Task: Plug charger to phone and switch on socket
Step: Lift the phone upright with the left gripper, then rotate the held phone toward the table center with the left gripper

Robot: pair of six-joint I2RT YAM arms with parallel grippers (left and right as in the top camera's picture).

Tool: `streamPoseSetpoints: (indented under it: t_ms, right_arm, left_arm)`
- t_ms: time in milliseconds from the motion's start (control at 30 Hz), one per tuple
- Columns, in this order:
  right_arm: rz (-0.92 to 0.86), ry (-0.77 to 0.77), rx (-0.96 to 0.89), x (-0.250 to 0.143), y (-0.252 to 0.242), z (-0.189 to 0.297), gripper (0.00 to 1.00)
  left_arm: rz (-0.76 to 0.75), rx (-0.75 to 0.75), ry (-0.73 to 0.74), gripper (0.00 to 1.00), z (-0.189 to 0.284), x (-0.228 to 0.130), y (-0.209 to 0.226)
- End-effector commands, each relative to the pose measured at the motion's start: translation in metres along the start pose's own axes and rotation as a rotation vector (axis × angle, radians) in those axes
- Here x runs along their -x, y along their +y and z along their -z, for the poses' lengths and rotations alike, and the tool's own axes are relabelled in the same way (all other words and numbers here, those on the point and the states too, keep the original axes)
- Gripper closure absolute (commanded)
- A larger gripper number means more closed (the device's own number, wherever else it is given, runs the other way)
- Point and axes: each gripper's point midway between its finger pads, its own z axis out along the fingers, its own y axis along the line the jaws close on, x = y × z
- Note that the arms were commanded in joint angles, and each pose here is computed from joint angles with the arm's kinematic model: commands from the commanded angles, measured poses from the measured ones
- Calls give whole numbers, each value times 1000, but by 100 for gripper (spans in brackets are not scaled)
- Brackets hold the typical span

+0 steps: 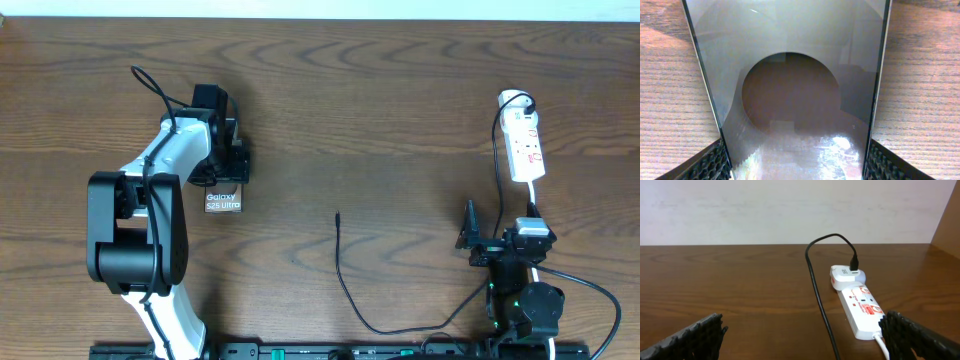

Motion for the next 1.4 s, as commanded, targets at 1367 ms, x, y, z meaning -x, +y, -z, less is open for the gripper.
streamPoseSetpoints:
  t_ms: [1367]
  right_arm:
    - [15, 2, 12, -1, 2, 0, 1]
  left_arm:
    - [144, -121, -275, 92, 113, 14, -17]
